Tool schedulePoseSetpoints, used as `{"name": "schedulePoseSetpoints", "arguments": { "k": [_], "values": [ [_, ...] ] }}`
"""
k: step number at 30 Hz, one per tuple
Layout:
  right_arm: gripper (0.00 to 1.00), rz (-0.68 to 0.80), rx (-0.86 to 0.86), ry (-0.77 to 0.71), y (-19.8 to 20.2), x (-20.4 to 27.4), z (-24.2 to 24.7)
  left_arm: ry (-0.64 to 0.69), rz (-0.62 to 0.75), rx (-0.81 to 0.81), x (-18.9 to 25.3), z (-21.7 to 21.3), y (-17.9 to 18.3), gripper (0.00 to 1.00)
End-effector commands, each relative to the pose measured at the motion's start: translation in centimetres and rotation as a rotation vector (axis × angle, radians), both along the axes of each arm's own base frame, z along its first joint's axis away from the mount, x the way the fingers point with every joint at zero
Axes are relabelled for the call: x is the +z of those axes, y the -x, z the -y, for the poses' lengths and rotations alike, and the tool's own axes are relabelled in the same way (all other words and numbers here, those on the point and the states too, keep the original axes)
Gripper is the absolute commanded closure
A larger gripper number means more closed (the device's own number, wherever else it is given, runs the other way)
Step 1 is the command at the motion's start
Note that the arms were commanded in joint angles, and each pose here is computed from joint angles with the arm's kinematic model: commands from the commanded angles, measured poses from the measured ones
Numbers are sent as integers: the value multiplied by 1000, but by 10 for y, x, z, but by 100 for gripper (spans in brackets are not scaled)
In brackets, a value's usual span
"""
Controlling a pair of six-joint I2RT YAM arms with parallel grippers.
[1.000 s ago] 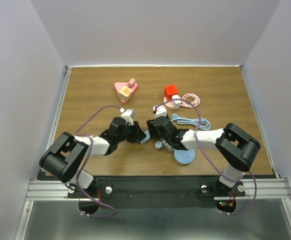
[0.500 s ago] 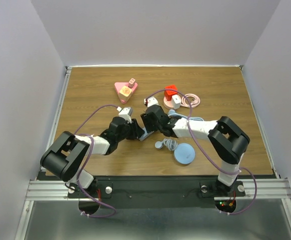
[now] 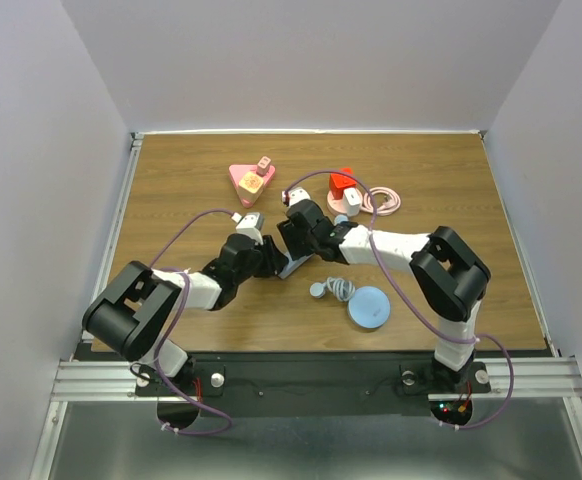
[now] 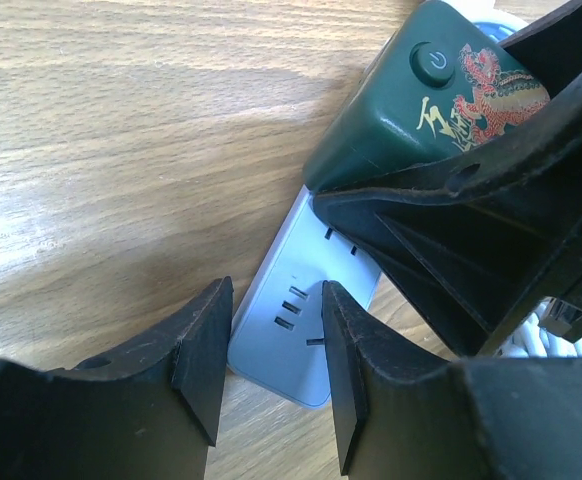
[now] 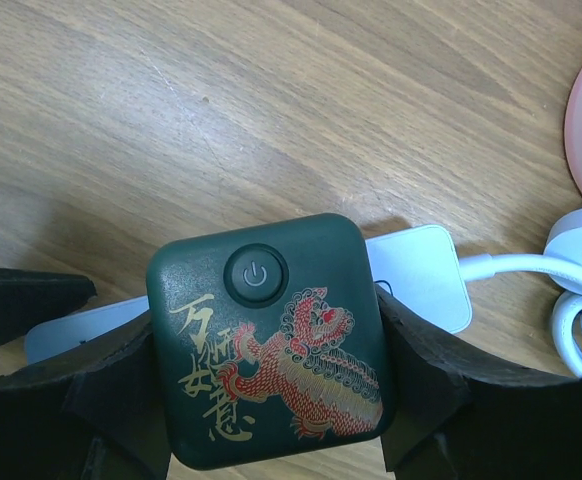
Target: Insert the plug
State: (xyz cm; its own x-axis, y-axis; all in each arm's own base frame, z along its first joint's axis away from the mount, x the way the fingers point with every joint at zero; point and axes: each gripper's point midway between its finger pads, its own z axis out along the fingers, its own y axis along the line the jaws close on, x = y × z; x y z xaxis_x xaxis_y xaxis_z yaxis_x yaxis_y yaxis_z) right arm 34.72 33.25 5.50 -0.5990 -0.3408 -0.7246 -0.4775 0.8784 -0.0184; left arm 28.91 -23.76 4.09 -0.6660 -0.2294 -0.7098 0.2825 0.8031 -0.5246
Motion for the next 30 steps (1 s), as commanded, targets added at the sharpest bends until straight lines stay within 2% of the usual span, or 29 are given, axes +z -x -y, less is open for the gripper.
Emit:
{"name": "schedulePoseSetpoints", "arguments": {
  "k": [1,2,3,5,6,11,16,19,25,28,30],
  "values": [
    [86,-68,-16,-114,5,-26,-17,29,-198,-248,-24,40,68,83],
    [79,-68,-12,-120,8,-22,-16,28,-199,-248,-25,40,67,83],
    [64,-76,-5,-114,14,-24,-10,29,-200,-249,-25,40,68,84],
    [55,-60,12,-137,18,-8,-9,29,-197,-250,-24,41,67,84],
    [46,-59,20,-141,21,-5,-7,27,-198,-251,-25,41,67,84],
    [29,-14,80,-179,31,28,-3,25,-202,-249,-26,41,65,85],
    [21,-10,166,-208,42,49,-7,24,-203,-247,-26,41,65,86],
    [9,-1,194,-221,48,59,-6,25,-200,-246,-24,41,65,86],
    [8,66,177,-217,66,91,27,14,-180,-235,-20,38,63,86],
    [8,29,204,-187,85,83,42,6,-165,-234,-15,39,58,85],
    [8,-3,250,-204,101,83,45,3,-155,-245,-11,41,57,81]
  ]
}}
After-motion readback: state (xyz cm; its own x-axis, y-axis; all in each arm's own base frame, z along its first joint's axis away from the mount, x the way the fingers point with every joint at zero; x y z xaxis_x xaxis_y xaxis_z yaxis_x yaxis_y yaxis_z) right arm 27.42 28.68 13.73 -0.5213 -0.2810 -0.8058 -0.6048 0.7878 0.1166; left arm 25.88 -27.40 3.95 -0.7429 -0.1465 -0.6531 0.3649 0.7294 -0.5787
